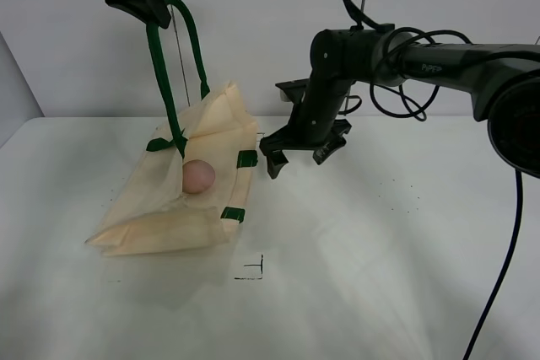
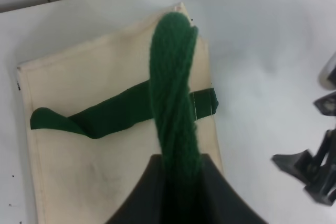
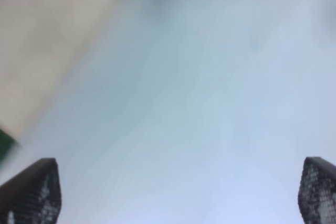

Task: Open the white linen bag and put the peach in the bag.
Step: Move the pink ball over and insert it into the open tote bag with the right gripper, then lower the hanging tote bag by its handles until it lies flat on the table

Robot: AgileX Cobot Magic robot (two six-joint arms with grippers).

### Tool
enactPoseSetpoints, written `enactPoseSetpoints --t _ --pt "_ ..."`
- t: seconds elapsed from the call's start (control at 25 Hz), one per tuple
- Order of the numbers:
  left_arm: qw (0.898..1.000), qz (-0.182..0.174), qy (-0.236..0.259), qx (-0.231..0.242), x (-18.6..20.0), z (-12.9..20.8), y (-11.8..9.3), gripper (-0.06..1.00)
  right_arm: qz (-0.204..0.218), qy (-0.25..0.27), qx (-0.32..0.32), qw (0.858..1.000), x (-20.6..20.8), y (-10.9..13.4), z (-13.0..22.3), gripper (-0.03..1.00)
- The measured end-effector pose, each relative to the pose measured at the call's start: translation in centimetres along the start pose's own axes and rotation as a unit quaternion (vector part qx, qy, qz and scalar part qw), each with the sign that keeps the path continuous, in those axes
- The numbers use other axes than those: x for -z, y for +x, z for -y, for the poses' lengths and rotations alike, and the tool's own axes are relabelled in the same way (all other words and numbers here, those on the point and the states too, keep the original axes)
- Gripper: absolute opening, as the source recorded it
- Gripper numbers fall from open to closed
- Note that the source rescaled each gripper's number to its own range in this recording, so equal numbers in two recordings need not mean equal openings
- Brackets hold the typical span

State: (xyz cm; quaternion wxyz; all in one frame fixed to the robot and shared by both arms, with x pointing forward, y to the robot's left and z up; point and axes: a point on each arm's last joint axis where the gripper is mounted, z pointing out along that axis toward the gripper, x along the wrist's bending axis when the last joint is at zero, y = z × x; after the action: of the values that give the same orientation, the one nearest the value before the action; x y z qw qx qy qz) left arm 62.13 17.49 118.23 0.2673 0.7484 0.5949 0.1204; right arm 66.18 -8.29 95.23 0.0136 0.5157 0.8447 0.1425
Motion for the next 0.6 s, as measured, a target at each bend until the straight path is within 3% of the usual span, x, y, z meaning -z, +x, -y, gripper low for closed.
enactPoseSetpoints --t 0.16,0.44,0.6 --pt "1.0 0.0 0.0 0.0 0.0 0.0 0.0 0.0 0.015 0.014 -0.042 0.999 0.5 -3.7 0.4 1.0" --pt "1.0 0.0 0.0 0.0 0.0 0.0 0.0 0.0 0.045 0.016 -0.148 0.988 2.0 -13.2 2.3 1.0" --pt "1.0 0.0 0.0 0.001 0.0 0.0 0.0 0.0 0.056 0.026 -0.194 0.979 3.0 -17.5 4.0 1.0"
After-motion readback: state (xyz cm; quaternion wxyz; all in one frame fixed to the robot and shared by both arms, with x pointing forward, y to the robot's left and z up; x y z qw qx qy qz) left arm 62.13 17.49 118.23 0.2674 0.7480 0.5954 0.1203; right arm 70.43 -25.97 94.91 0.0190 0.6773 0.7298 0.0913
